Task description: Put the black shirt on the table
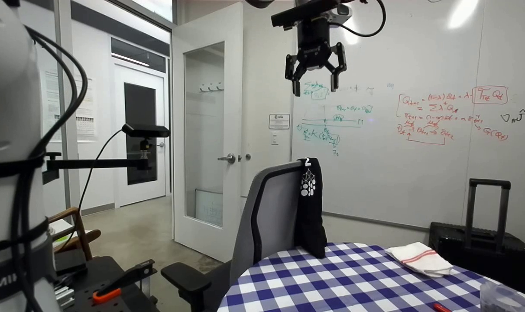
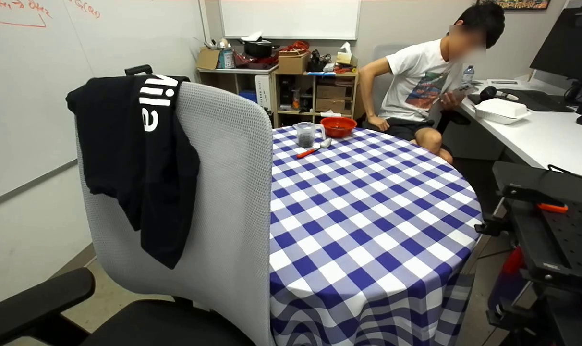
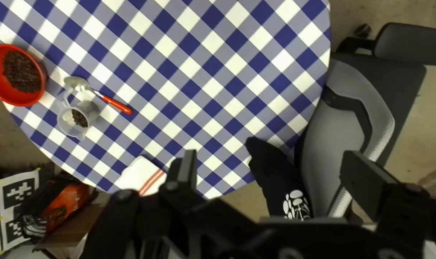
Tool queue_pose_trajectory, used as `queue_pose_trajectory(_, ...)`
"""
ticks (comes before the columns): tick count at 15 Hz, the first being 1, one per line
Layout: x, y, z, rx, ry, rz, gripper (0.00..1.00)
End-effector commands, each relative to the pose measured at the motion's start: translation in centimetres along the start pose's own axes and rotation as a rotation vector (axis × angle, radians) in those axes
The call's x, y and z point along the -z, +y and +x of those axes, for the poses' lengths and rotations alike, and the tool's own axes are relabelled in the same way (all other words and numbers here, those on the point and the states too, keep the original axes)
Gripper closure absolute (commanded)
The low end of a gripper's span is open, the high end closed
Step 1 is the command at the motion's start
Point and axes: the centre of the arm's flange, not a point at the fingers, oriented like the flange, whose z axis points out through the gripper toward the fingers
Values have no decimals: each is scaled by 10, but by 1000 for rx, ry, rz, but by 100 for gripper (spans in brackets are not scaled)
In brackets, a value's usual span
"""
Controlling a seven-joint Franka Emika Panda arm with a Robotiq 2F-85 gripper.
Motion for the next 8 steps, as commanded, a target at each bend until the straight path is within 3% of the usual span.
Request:
queue_pose_trajectory(1,3,0,5,4,13,14,0)
queue_pose_trajectory(8,8,1,9,7,26,21,0)
